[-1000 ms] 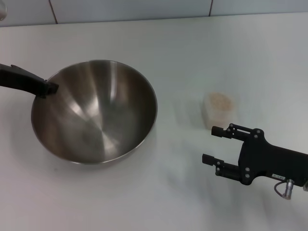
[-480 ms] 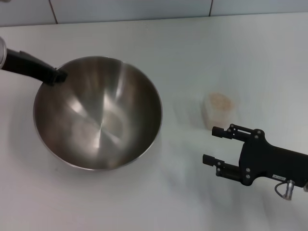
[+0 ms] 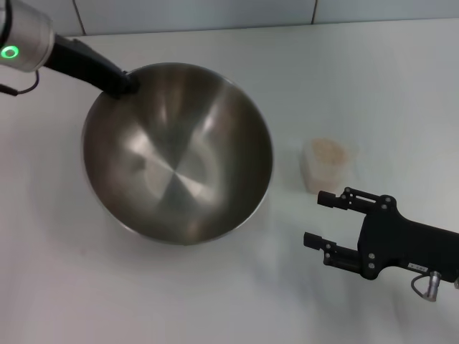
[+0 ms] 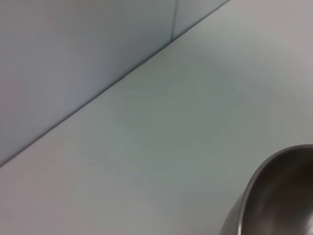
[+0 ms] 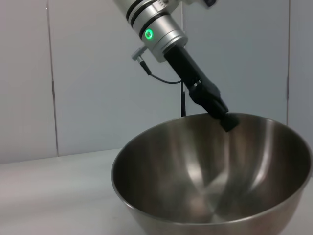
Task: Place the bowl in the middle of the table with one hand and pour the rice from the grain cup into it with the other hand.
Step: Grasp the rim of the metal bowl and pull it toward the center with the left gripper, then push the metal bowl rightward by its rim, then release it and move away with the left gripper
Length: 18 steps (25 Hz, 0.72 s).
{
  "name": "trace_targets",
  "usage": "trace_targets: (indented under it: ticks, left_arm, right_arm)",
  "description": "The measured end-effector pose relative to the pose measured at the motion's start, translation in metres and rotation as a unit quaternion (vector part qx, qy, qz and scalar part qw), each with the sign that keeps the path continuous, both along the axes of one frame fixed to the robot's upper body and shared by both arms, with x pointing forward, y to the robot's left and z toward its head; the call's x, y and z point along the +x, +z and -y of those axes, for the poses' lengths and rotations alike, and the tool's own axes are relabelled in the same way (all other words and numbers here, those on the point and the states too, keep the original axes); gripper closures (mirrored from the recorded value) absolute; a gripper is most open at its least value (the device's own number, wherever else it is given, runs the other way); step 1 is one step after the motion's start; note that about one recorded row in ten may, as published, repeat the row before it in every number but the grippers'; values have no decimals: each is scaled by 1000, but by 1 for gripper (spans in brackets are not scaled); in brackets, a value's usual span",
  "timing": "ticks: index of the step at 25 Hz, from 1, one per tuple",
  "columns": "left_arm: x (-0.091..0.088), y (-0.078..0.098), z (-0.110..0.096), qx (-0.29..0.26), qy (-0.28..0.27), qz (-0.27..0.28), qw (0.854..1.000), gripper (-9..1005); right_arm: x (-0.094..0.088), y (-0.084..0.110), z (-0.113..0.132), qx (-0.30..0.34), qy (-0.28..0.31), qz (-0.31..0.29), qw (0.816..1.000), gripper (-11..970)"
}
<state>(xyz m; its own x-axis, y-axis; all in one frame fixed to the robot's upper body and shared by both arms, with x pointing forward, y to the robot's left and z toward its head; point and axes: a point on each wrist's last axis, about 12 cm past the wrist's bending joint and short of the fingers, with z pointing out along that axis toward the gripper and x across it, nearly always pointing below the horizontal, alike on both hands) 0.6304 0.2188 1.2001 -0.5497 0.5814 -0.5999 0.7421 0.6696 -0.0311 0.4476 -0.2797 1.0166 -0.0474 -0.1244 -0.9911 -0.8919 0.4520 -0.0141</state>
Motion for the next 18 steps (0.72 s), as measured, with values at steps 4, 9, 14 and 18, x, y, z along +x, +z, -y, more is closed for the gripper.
trace_targets:
  ticks: [4, 9, 14, 18]
  left_arm:
    - [3, 6, 15, 7, -21, 7, 1000, 954]
    - [6, 8, 36, 11, -48, 15, 999, 953]
    - [8, 6, 43, 11, -55, 11, 998, 953]
    - [9, 6, 45, 11, -56, 10, 998, 953]
  right_arm:
    - [0, 0, 0, 0, 0, 0, 1000, 293]
    - [0, 0, 0, 1, 1, 0, 1000, 293]
    - [0, 0, 0, 1, 1, 0, 1000, 293]
    - [-1, 0, -1, 2, 1, 0, 1000, 293]
